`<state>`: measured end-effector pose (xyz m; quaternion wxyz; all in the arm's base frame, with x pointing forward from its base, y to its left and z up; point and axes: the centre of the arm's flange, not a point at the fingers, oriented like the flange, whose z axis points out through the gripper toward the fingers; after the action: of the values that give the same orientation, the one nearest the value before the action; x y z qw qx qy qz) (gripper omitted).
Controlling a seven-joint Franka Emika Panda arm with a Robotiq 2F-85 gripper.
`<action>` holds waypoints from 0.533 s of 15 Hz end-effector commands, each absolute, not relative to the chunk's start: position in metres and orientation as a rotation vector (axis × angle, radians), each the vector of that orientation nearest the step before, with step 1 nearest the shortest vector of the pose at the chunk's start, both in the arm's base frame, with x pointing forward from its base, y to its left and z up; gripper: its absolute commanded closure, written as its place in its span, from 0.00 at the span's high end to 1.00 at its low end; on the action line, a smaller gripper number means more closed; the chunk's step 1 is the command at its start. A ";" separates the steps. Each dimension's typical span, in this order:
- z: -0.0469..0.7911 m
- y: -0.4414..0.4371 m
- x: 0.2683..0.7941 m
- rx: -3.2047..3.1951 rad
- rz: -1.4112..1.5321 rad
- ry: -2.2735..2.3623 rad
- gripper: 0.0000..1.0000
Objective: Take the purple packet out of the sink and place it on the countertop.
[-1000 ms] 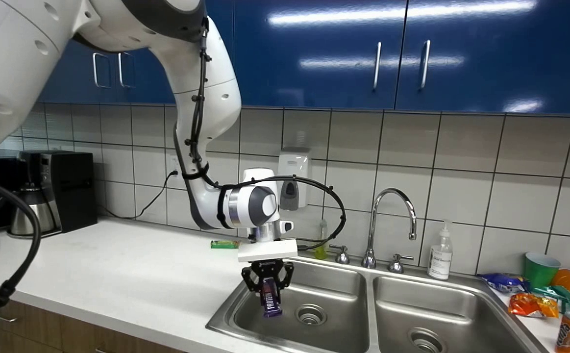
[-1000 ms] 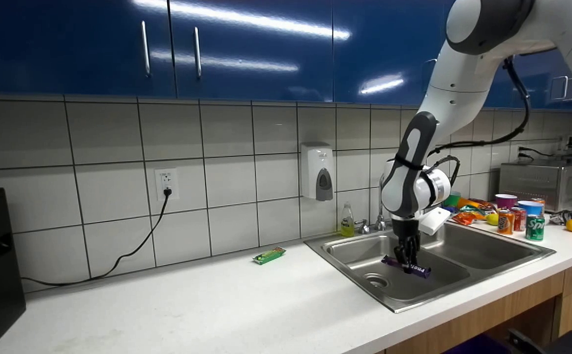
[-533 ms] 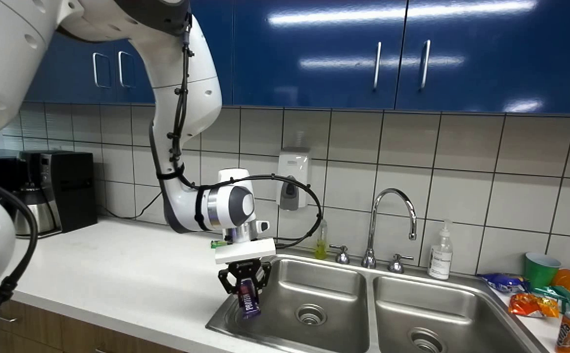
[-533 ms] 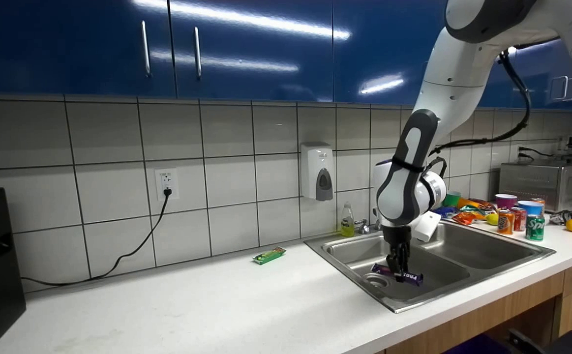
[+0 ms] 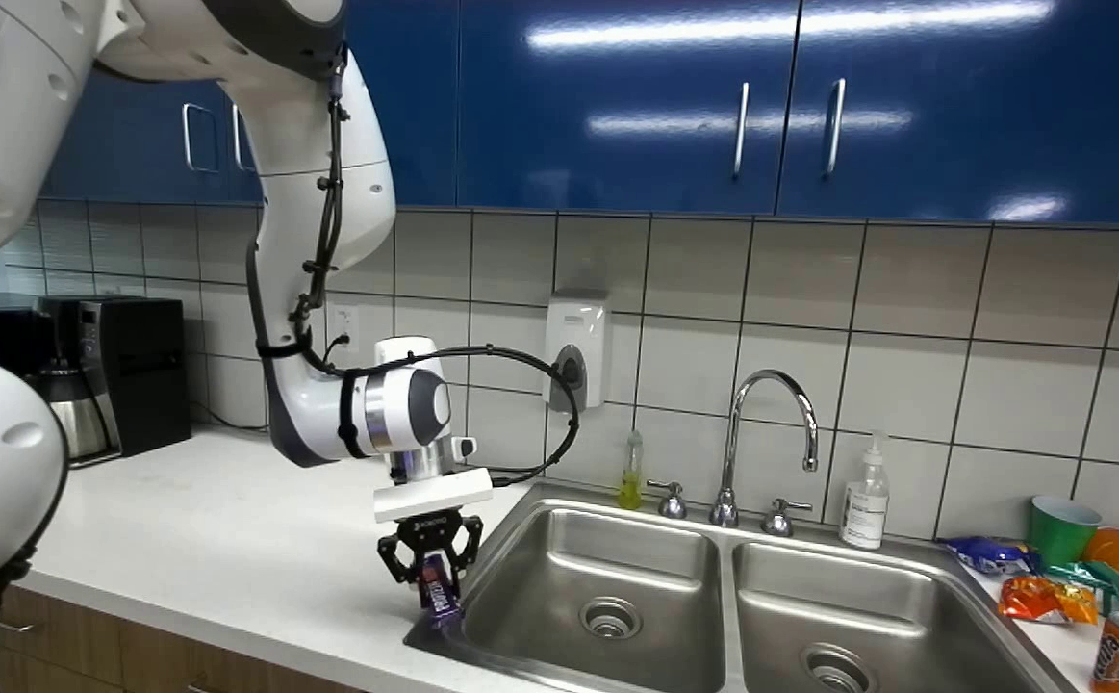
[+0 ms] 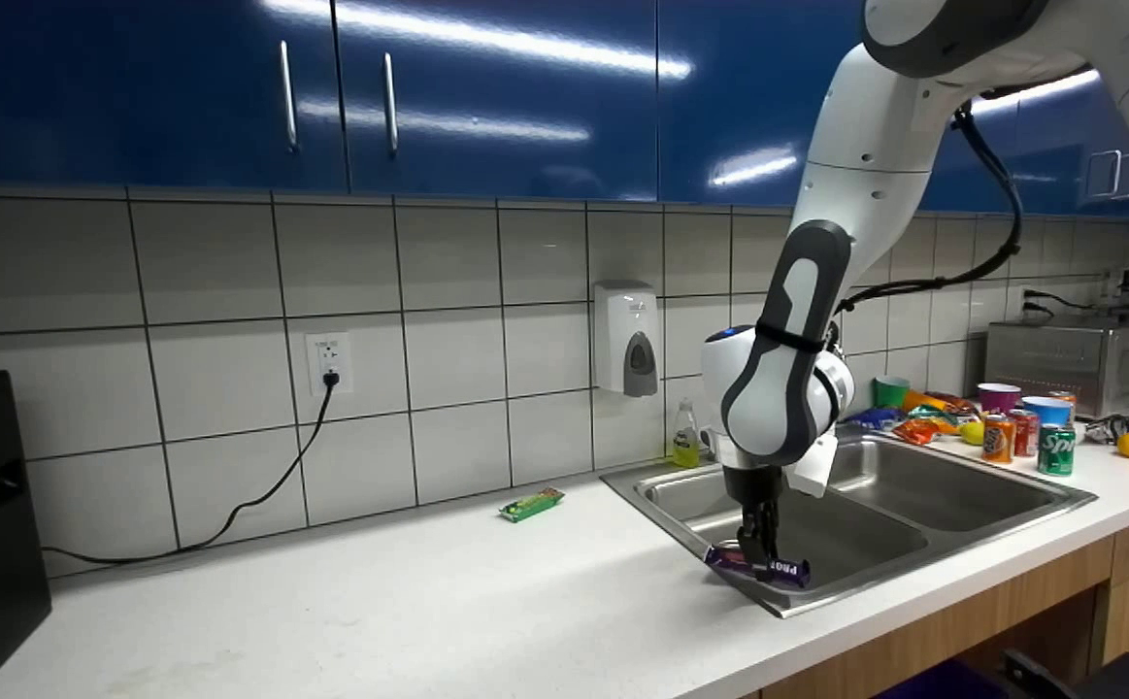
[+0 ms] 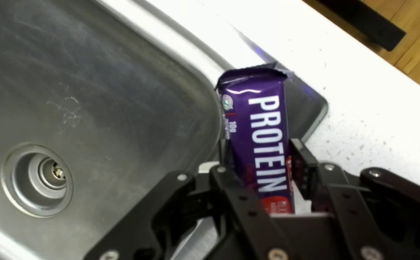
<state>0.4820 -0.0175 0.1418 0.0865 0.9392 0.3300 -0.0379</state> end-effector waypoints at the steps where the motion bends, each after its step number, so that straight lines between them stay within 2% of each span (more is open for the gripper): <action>1: 0.146 0.004 0.475 2.769 -0.100 1.030 0.17; 8: 0.137 0.039 0.470 2.732 -0.118 1.157 0.17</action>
<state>0.4757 0.0263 0.1365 0.0818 0.9225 0.3751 -0.0398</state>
